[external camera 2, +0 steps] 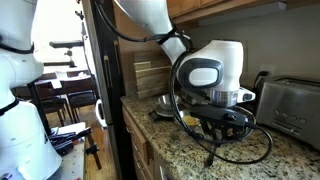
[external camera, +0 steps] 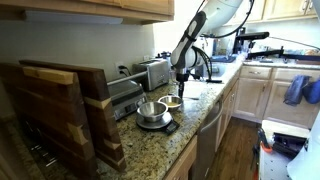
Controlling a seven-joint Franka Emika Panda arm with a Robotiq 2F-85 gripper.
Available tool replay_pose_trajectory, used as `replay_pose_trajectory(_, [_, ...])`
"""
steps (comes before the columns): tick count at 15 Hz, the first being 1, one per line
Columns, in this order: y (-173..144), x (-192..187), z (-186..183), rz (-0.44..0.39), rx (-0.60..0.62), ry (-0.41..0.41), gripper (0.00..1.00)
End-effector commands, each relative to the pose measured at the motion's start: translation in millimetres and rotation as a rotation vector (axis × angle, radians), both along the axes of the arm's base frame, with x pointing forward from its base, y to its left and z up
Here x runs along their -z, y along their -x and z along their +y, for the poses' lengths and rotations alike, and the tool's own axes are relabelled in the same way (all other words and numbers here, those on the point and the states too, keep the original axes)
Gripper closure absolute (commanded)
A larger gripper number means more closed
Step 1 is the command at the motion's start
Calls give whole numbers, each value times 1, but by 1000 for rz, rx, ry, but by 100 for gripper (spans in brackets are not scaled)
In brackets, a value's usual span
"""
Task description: Use the silver spoon to scoop out the contents in the right bowl into the left bowl
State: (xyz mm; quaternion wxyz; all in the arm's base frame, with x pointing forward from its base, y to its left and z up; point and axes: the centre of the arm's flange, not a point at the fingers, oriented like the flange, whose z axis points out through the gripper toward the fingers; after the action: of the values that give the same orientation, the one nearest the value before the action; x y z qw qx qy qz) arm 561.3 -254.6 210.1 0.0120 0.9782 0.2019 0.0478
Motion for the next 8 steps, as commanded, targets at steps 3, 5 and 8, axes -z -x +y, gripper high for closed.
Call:
replay_pose_trajectory(3, [9,3,-4,30,41,-35,92])
replay_pose_trajectory(5, [11,-4,-7,24,55,-37,92])
replay_pose_trajectory(8, [16,-16,-10,30,54,-71,92])
